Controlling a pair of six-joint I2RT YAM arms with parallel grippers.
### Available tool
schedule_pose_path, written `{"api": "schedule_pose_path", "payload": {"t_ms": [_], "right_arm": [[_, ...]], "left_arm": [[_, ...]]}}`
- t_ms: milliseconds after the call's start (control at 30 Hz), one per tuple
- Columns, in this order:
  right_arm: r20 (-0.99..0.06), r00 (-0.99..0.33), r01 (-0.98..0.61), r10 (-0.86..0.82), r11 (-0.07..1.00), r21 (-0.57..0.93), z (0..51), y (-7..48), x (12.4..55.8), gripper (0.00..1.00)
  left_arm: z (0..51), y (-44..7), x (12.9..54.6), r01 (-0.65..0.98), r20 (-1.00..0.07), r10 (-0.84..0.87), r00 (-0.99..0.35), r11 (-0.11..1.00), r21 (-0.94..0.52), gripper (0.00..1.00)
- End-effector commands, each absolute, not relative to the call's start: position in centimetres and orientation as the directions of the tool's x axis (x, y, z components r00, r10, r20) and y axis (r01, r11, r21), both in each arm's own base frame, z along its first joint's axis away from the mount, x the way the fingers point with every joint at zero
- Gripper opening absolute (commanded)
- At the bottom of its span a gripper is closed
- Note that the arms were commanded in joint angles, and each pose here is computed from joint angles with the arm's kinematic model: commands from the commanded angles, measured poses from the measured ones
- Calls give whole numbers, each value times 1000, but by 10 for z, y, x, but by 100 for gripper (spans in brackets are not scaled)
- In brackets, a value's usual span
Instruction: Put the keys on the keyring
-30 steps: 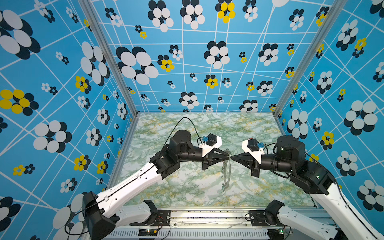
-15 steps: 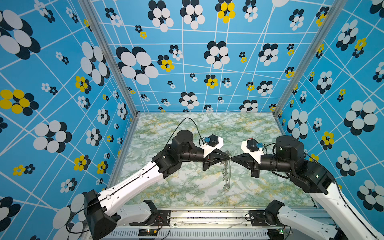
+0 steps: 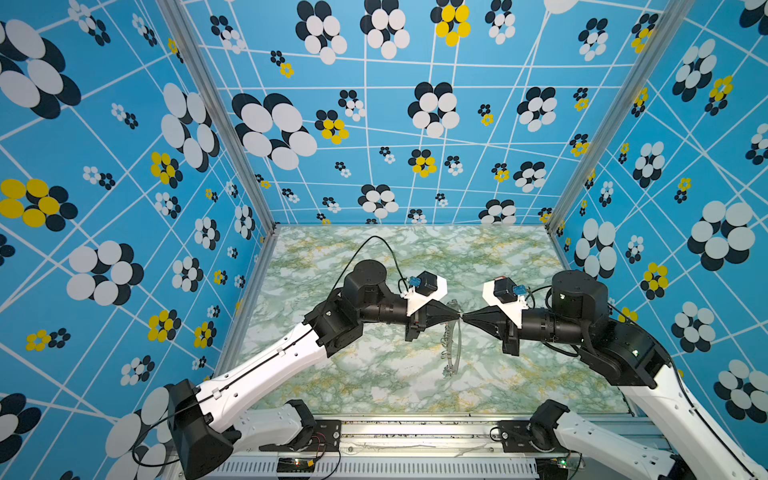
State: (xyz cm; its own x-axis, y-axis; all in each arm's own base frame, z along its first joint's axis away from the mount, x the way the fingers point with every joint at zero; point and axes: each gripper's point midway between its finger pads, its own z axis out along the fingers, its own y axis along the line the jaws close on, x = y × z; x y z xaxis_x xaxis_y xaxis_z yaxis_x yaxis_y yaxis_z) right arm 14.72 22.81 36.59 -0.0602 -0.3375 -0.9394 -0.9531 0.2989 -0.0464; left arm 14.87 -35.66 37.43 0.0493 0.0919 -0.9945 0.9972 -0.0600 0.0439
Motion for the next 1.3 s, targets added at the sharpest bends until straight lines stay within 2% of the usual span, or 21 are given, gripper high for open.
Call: {"api": "schedule_pose_path", "payload": {"t_ms": [0,33,100,233,333,533,700,1000,1267], "right_arm": [[-952,-22,-935,-305,343,-88,384,223,150,14],[-948,-31,-921,-316,378,-95,381,218,154,23],[-946,-43,-898,-322,427,-104,379,209,158,32],[-952,-84,-872,-295,484,-74,379,197,165,45],[-952,-106,-862,-288,503,-56,377,194,169,49],[-952,-139,-848,-272,529,-27,368,193,181,52],[-957,-166,-838,-240,545,9,364,194,194,53],[-960,-203,-845,-192,530,72,362,195,216,53],[-956,-261,-805,-135,576,139,358,187,244,56]], "left_arm": [[385,-356,144,981,-981,45,191,-46,189,0],[387,-354,143,972,-972,25,233,-33,232,0],[392,-349,142,955,-955,0,296,-10,296,0],[399,-342,135,922,-922,-22,386,-11,386,0],[405,-337,126,894,-894,-47,445,-29,446,0],[413,-328,111,810,-810,-99,578,-49,584,0],[414,-326,107,762,-762,-119,637,-52,645,0],[416,-328,117,746,-740,-159,653,-31,665,0],[418,-327,145,821,-803,-210,557,-7,571,0]]}}
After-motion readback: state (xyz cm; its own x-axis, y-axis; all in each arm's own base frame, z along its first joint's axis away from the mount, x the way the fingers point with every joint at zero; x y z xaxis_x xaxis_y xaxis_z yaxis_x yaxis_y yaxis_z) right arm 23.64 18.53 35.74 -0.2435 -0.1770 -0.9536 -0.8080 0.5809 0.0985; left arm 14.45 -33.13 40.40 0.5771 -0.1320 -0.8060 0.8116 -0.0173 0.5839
